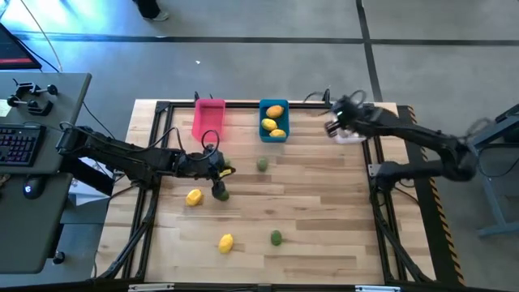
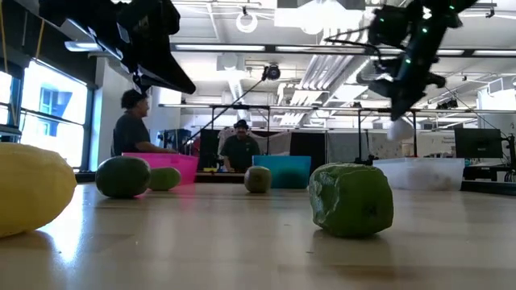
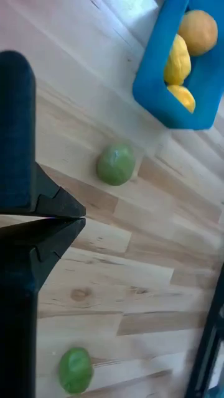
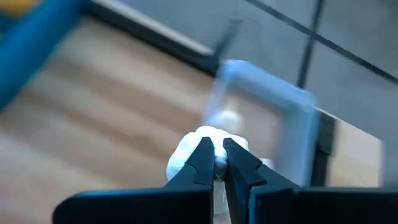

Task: Sort produce into baskets
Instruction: Put the garlic into the white bin

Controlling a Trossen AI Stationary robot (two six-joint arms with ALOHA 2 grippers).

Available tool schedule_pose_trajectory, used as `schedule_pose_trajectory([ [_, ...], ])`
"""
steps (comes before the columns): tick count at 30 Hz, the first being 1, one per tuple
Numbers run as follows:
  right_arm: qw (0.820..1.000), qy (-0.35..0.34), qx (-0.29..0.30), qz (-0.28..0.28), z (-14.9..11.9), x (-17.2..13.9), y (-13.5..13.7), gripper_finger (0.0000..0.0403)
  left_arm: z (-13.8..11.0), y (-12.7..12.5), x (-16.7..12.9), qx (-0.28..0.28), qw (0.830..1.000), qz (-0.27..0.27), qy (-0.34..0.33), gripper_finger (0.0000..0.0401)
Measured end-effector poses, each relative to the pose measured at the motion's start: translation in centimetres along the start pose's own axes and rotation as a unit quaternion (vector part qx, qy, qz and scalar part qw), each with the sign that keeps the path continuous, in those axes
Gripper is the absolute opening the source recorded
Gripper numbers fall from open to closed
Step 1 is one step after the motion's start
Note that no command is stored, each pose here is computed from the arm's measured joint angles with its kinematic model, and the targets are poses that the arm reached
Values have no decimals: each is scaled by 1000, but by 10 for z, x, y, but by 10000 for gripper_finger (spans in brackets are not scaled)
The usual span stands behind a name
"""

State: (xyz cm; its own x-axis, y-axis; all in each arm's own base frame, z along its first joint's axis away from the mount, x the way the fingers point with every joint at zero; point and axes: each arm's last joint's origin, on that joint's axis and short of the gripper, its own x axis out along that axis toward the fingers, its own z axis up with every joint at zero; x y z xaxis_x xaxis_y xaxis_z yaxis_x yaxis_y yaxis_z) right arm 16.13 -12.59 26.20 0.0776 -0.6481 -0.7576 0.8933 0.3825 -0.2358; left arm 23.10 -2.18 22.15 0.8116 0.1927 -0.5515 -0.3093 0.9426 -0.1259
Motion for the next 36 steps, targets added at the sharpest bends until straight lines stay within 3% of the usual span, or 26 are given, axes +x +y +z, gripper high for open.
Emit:
schedule_pose_trajectory([
  [6, 996, -3, 91, -25, -17, 29, -44, 0, 0, 1, 0, -20, 1000, 4, 0, 0],
  [11, 993, -50, 103, -42, -19, 35, -38, 0, 2, 8, 2, -72, 997, 5, 6, 0],
  [16, 986, -57, 136, -77, -18, 44, -35, 0, 6, 19, 5, -50, 999, 6, 7, 0],
  [23, 955, -83, 241, -151, -13, 70, -21, 0, 11, 38, 9, -29, 999, -2, 15, 0],
  [31, 901, -75, 366, -219, -24, 103, -14, 0, 14, 53, 11, -48, 999, 6, 15, 0],
  [36, 891, -37, 393, -223, -30, 119, -15, 0, 14, 55, 11, -57, 998, 10, 14, 0],
])
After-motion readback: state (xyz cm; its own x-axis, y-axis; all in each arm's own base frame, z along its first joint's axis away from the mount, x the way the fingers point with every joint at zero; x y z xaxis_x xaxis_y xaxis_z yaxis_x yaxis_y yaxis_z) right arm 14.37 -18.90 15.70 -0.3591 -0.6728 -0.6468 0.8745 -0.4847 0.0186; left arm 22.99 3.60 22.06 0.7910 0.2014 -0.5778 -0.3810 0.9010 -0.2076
